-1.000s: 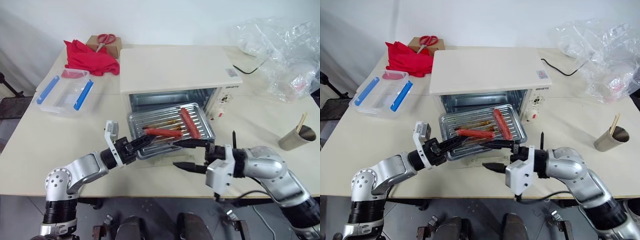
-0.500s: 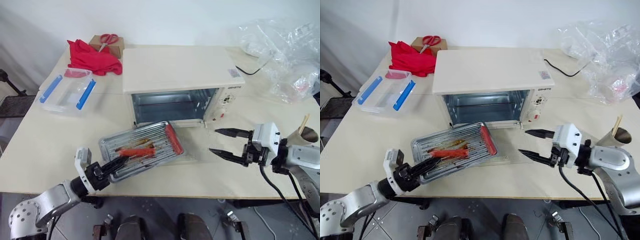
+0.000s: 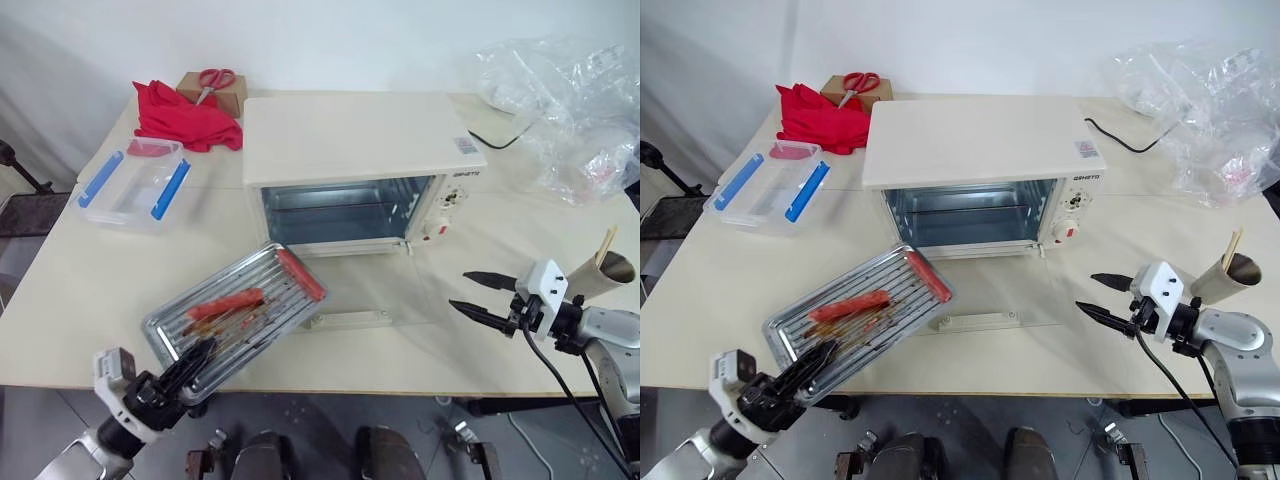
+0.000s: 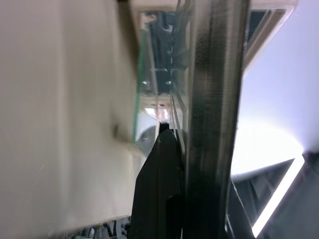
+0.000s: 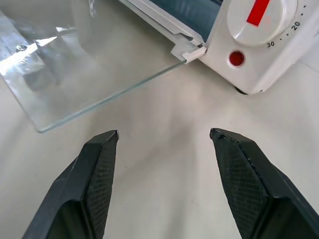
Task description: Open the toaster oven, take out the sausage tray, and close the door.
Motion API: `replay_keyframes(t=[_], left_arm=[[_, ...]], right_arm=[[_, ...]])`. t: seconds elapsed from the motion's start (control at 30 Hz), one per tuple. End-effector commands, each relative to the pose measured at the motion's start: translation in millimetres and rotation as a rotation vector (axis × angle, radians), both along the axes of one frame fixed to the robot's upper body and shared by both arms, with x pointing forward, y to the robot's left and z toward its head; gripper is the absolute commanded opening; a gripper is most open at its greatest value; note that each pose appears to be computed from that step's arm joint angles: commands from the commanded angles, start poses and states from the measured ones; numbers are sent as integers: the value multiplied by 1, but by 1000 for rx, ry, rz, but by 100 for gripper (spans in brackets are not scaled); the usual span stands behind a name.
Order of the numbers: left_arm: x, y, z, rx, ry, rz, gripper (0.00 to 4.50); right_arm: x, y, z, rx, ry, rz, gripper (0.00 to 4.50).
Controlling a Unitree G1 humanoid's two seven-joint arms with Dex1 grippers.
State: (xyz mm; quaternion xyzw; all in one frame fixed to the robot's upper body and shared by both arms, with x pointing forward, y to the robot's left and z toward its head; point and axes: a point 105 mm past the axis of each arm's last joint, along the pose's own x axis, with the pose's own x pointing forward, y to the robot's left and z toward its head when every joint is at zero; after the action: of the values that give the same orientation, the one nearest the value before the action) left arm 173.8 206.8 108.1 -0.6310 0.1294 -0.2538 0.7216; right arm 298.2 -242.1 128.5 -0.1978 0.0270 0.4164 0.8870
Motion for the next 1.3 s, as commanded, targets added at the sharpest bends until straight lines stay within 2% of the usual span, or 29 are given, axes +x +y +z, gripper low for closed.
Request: replay_keyframes(t=[0.03,0.27,0.43,0.53,0.73,0.87,1.07,1.17,1.3], left_arm=[[-7,15,21,-26,-123,117,0],[-33,30,8,-64,-66,245,0],[-43,39,0,-83,-39,323,0],[-41,48,0,-91,-58,390,0],[-21,74,18,-114,-191,565,0],[-14,77,19,-125,-190,579,0],[-6,82,20,-116,-184,577,0],[-3,86,21,-114,-183,584,0],[0,86,22,-114,-187,570,0]], right_arm=[[5,6,1,7,-16,26,307],[8,16,-10,25,51,84,307],[11,17,-15,23,67,90,307],[13,17,-18,24,76,92,307],[13,24,-36,35,142,112,307],[16,31,-35,62,121,117,221],[14,46,-29,105,103,189,12],[10,56,-17,158,72,248,2],[5,62,-11,198,132,278,2]])
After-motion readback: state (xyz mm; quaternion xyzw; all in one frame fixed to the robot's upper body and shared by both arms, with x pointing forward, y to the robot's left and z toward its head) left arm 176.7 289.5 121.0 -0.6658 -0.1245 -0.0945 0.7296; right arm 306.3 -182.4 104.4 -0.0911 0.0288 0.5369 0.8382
